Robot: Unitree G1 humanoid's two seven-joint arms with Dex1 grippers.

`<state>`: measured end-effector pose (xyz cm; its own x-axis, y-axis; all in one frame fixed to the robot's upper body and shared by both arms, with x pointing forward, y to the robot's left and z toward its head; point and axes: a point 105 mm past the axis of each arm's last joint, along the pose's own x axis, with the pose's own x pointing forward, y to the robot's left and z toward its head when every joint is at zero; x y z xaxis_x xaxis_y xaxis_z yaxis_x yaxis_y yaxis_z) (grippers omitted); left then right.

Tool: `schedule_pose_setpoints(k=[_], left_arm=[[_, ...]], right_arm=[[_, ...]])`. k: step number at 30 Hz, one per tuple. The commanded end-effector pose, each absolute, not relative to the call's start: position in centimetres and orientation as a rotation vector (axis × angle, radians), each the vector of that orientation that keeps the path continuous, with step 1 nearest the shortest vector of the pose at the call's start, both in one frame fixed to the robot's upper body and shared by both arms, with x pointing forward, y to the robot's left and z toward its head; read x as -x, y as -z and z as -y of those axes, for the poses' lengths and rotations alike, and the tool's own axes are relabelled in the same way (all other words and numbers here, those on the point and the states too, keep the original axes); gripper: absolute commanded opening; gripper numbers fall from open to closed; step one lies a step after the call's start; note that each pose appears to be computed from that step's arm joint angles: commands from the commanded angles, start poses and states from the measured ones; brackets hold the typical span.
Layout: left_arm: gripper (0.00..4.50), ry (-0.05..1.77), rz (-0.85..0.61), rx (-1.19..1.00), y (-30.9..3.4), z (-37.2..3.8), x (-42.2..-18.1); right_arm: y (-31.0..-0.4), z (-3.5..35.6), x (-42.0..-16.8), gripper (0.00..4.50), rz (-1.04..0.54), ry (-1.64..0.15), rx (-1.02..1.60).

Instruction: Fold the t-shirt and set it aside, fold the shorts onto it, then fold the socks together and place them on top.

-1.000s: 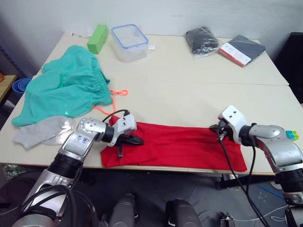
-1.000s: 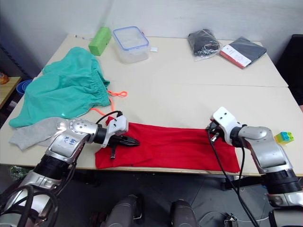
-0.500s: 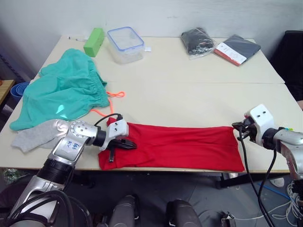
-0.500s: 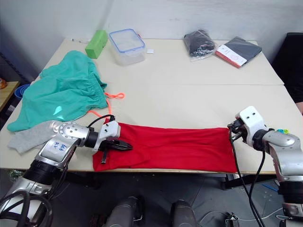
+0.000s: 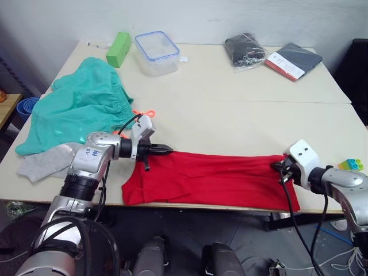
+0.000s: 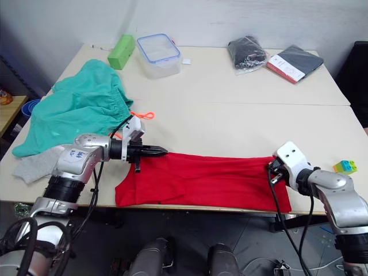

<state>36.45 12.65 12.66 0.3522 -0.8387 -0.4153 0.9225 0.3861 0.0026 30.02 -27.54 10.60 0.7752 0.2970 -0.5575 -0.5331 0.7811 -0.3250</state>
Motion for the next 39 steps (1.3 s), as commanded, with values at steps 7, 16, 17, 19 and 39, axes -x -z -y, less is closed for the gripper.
schedule_pose_setpoints(k=[7,16,17,19,39], left_arm=[[0.05,1.067,-0.431,-0.509,-8.8,-14.9,-38.2],[0.05,1.050,-0.370,-0.476,-9.8,-14.5,-39.1],[0.05,1.052,-0.367,-0.475,-9.9,-14.5,-39.1],[0.05,1.056,-0.363,-0.474,-10.0,-14.4,-39.1],[0.05,1.034,-0.351,-0.492,-10.6,-15.7,-39.4]], right_arm=[[-11.8,30.4,-28.0,0.00,-0.547,-0.482,0.492],[-14.5,23.6,-27.8,0.00,-0.424,-0.684,0.319],[-14.0,23.1,-27.8,0.00,-0.437,-0.691,0.321],[-12.6,22.8,-28.1,0.00,-0.475,-0.679,0.342],[-12.8,27.7,-26.2,0.00,-0.579,-0.661,0.341]])
